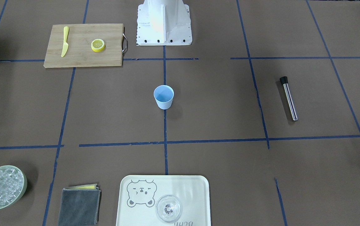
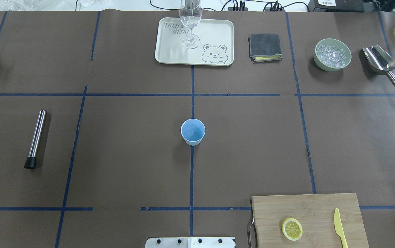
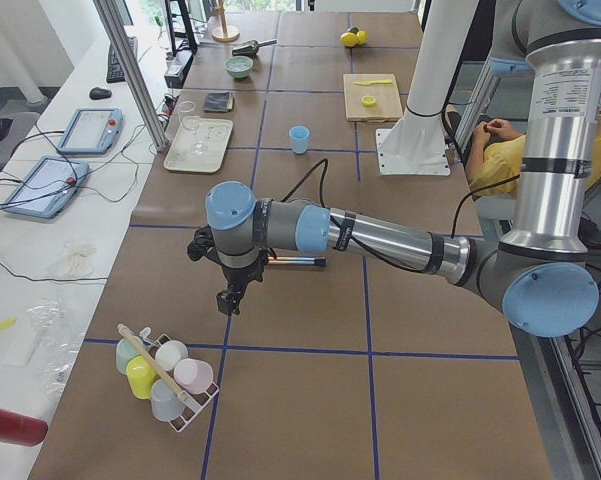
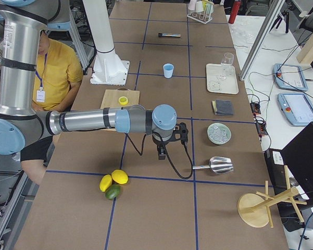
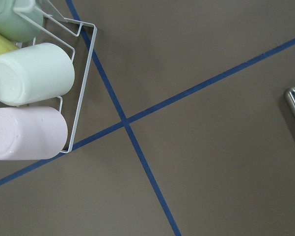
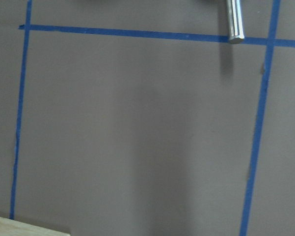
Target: Squeeze lemon into cup
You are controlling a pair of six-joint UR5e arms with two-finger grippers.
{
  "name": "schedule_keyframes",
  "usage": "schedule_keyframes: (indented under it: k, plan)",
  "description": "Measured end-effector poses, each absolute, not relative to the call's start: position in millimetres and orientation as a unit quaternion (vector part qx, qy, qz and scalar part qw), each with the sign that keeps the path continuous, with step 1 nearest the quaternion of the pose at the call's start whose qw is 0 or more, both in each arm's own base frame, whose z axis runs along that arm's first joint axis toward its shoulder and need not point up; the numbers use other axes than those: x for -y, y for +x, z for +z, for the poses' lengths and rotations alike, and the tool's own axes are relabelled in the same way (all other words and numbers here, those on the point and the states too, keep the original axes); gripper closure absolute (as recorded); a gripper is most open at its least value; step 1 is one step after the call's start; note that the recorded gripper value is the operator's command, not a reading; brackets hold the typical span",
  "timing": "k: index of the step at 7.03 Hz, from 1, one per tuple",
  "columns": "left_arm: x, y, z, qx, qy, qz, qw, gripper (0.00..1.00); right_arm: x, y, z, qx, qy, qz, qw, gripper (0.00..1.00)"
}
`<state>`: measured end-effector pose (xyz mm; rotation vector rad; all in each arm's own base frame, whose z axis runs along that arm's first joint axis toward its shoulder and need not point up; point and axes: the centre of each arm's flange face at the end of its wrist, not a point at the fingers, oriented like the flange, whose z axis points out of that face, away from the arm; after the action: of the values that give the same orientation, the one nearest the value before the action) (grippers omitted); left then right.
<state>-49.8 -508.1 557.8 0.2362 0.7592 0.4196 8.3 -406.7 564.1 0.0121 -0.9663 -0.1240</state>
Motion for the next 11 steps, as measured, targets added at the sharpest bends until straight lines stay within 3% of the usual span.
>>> schedule_keyframes:
  k: [2, 7, 11]
  plan:
    - [509, -43, 557, -0.375, 0.114, 0.207, 0.896, 0.00, 376, -65, 498, 0.465, -0.010, -0.057, 0.884, 0.00]
    - [511, -34, 556, -0.376, 0.121, 0.218, 0.892, 0.00, 271, -232, 402, 0.472, -0.015, -0.009, 0.881, 0.03]
    - [512, -33, 553, -0.375, 0.129, 0.218, 0.892, 0.00, 184, -325, 379, 0.451, 0.024, 0.020, 0.892, 0.00]
